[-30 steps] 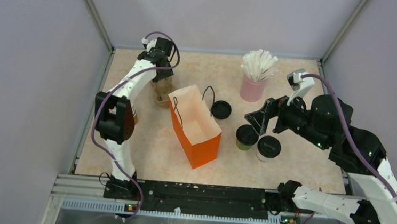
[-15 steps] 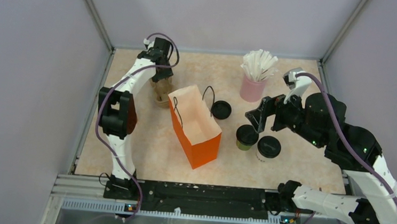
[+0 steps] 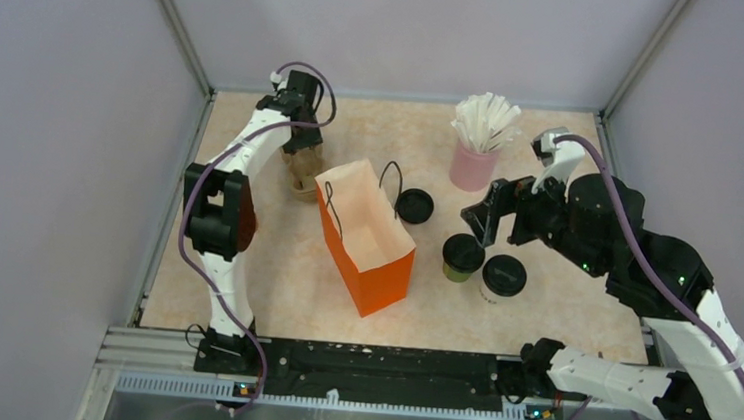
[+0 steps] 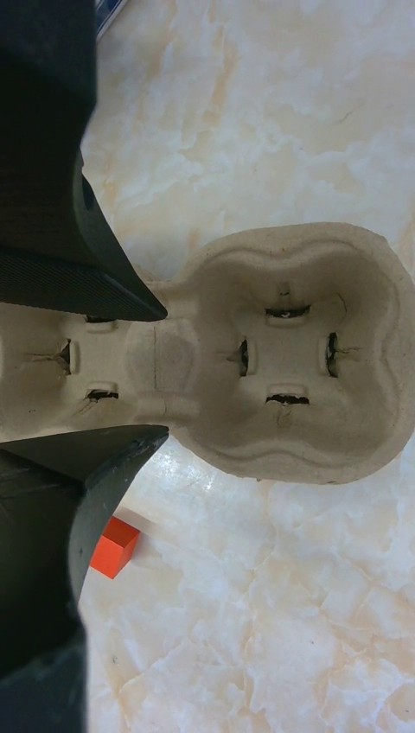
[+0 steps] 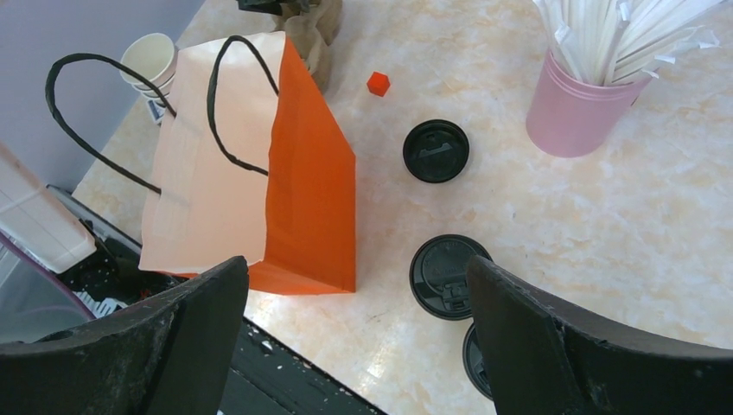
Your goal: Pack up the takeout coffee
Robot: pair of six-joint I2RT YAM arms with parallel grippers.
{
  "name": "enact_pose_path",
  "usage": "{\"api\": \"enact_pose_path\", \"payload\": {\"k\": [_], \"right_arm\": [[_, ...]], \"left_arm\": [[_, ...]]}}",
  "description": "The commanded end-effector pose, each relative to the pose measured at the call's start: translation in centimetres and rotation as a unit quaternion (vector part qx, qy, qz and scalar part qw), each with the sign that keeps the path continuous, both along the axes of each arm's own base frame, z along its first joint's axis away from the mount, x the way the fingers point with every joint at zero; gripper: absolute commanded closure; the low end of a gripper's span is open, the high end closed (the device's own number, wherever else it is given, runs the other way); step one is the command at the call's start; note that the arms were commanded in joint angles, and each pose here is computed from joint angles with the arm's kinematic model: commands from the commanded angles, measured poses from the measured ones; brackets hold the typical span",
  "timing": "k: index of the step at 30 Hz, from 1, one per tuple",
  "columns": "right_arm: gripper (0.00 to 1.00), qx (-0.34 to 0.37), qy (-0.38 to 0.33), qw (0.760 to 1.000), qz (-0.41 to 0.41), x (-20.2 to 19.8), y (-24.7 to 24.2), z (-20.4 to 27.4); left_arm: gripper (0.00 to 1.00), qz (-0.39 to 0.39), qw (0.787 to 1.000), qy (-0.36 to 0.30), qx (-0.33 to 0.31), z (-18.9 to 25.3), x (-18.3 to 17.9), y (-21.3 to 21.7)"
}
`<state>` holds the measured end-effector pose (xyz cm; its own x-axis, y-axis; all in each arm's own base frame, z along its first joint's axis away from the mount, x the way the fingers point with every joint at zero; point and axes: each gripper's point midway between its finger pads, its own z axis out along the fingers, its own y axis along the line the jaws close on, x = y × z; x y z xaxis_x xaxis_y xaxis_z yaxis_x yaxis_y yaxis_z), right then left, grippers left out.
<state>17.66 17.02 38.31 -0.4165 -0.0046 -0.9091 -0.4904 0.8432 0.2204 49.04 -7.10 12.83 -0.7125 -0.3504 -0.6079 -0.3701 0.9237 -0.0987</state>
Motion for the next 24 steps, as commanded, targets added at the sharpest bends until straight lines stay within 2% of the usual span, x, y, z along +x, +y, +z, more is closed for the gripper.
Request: {"api": "enact_pose_path", "payload": {"k": [1, 24], "right_arm": [[0.06, 0.008, 0.000, 1.000, -0.008, 0.2, 0.2, 0.3], [0.08, 0.025, 0.019, 0.999, -0.026, 0.3, 0.4, 0.2]], "left_arm": [[0.47, -0.010, 1.000, -0.008, 0.003, 1.0, 0.2, 0.3], [0.46, -0.020, 1.000, 0.023, -0.005, -2.2, -0.4, 0.3]]}}
